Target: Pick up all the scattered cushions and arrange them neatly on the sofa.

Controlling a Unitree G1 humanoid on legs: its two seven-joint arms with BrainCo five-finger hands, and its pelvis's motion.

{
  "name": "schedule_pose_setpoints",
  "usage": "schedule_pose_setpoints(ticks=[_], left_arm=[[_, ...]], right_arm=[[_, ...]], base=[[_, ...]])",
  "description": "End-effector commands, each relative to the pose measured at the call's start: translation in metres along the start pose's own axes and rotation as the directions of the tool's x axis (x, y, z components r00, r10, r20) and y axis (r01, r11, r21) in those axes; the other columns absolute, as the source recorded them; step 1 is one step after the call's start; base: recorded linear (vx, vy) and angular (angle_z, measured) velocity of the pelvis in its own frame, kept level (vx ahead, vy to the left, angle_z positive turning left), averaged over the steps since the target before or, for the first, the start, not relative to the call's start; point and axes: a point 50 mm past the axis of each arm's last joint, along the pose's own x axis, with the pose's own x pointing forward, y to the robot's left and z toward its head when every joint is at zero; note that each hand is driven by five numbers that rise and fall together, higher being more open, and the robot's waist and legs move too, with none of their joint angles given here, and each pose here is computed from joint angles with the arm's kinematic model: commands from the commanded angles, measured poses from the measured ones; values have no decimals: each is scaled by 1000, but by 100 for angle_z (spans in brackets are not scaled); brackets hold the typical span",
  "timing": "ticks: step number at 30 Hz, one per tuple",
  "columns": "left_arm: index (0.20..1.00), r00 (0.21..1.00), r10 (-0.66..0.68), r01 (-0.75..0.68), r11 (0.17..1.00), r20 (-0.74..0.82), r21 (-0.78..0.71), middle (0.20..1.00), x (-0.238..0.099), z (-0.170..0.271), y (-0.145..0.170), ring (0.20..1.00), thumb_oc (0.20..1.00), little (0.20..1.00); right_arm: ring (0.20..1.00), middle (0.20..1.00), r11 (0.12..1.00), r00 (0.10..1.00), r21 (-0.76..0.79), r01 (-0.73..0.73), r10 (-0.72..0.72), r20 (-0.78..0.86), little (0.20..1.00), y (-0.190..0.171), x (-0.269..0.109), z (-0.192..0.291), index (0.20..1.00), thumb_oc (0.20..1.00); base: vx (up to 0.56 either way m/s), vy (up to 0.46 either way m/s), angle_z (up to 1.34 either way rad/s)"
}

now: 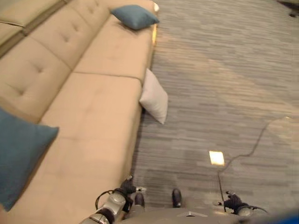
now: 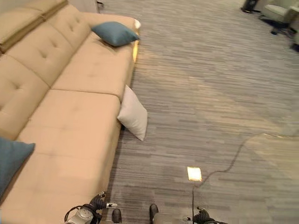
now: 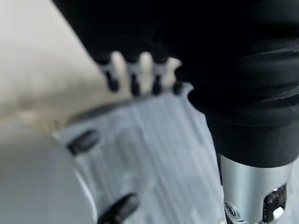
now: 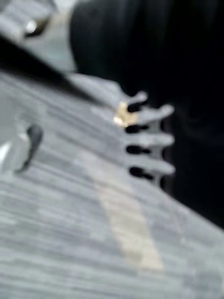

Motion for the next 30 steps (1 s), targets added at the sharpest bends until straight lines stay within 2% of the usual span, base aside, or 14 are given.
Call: schedule_pose_setpoints(ticks=[1, 8, 15, 24, 30], left_arm=[[1000, 997, 52, -48, 997, 55, -58, 1000, 2, 14, 13, 1000, 1000, 1000], [1000, 998, 57, -55, 996, 17, -71, 1000, 2, 6, 15, 1000, 1000, 1000], [1000, 998, 14, -12, 999, 56, -32, 1000, 3, 17, 4, 1000, 1000, 1000], [1000, 999, -5, 9, 998, 47, -65, 1000, 2, 15, -3, 1000, 1000, 1000], [1000, 999, 3, 2, 994, 49, -111, 1000, 2, 13, -1, 1000, 1000, 1000]], right_arm=[[1000, 1000, 999, 998, -15, 47, -46, 37, 1000, -14, 4, 14, 1000, 1000], [1000, 1000, 999, 997, -10, 44, -43, 61, 1000, -13, 4, 19, 1000, 1000], [1000, 1000, 996, 996, 29, 80, -82, 40, 1000, -25, 3, 9, 1000, 1000], [1000, 1000, 994, 995, 33, 103, -103, 6, 1000, -31, 2, 0, 1000, 1000], [1000, 1000, 997, 997, 12, 75, -75, 7, 1000, -23, 2, 1, 1000, 1000]], base=[[-7, -53, -75], [41, -132, -44], [80, -231, -10], [212, -50, -18], [301, 37, -43]])
